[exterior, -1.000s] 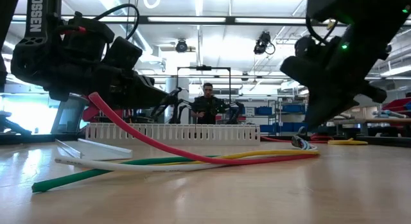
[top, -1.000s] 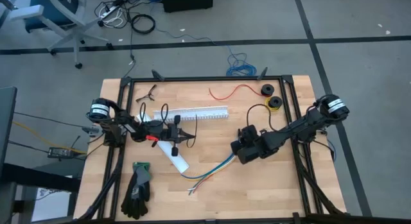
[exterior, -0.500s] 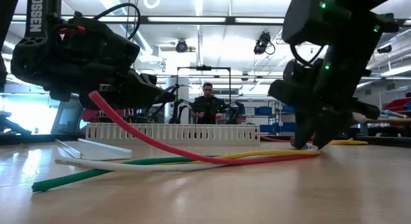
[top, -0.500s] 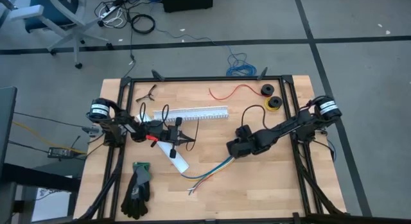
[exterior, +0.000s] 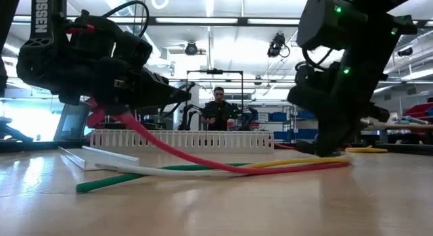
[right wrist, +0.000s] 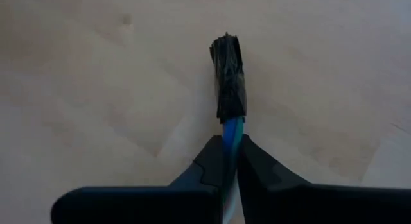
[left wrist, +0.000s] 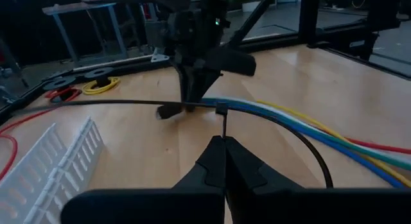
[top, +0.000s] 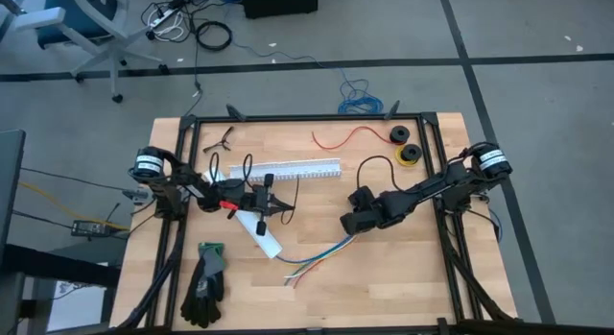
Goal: Ziptie cables
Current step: Wrap the cables with the black zip tie
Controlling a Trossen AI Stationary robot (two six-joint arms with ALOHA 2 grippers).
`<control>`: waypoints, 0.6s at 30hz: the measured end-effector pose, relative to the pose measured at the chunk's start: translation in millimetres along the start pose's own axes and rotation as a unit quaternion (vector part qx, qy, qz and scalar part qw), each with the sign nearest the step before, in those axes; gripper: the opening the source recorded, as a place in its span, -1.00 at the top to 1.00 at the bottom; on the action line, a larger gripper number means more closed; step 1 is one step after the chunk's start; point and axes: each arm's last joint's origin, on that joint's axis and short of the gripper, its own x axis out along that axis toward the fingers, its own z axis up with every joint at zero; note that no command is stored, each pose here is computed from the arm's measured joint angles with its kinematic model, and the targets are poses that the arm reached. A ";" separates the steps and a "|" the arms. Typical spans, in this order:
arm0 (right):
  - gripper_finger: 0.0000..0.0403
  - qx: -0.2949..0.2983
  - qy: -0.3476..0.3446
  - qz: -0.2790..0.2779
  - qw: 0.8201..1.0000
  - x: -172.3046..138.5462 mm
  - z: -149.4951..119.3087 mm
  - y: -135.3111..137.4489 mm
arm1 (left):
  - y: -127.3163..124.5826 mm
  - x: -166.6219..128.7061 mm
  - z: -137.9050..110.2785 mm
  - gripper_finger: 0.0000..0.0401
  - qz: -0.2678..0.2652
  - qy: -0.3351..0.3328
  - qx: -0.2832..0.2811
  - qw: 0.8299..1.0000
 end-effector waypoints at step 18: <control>1.00 -0.242 -0.162 -0.144 0.946 -187.4 76.4 -51.3 | 5.6 4.3 2.0 0.99 0.055 0.005 -0.011 0.998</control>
